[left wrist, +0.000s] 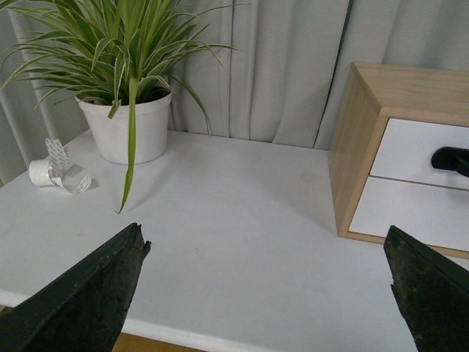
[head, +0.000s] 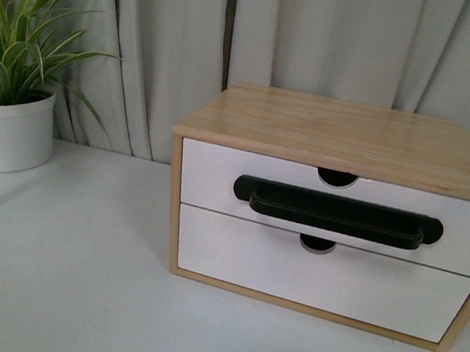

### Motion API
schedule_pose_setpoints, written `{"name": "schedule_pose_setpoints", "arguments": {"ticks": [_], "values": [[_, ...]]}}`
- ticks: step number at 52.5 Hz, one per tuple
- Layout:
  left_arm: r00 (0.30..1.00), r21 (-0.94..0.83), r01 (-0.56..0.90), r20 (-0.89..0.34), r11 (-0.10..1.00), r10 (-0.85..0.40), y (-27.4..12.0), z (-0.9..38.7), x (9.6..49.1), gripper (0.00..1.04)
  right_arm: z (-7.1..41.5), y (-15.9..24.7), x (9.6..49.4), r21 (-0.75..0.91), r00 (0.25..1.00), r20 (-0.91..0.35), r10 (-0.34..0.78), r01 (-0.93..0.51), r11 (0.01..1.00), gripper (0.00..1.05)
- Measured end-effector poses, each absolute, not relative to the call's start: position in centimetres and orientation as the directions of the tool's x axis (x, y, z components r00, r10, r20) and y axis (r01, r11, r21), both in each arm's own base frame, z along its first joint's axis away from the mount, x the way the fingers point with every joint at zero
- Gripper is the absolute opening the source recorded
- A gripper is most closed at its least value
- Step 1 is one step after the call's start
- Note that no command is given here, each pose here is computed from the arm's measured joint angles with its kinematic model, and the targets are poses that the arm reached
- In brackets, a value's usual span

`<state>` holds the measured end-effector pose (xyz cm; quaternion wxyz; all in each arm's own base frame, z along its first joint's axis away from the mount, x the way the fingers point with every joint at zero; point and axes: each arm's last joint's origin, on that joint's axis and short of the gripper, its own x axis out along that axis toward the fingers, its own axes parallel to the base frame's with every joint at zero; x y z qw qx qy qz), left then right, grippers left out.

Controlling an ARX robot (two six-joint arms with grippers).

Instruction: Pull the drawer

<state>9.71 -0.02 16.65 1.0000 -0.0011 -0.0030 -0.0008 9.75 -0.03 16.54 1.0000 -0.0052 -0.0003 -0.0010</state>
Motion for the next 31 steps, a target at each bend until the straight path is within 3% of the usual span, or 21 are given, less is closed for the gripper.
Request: {"name": "schedule_pose_setpoints", "arguments": {"ticks": [31], "values": [[1.0, -0.002, 0.002, 0.006, 1.0, -0.002, -0.02, 16.65, 9.71, 0.99, 16.54, -0.03, 9.75, -0.01, 1.0, 0.001, -0.002, 0.002, 1.0, 0.96]]}}
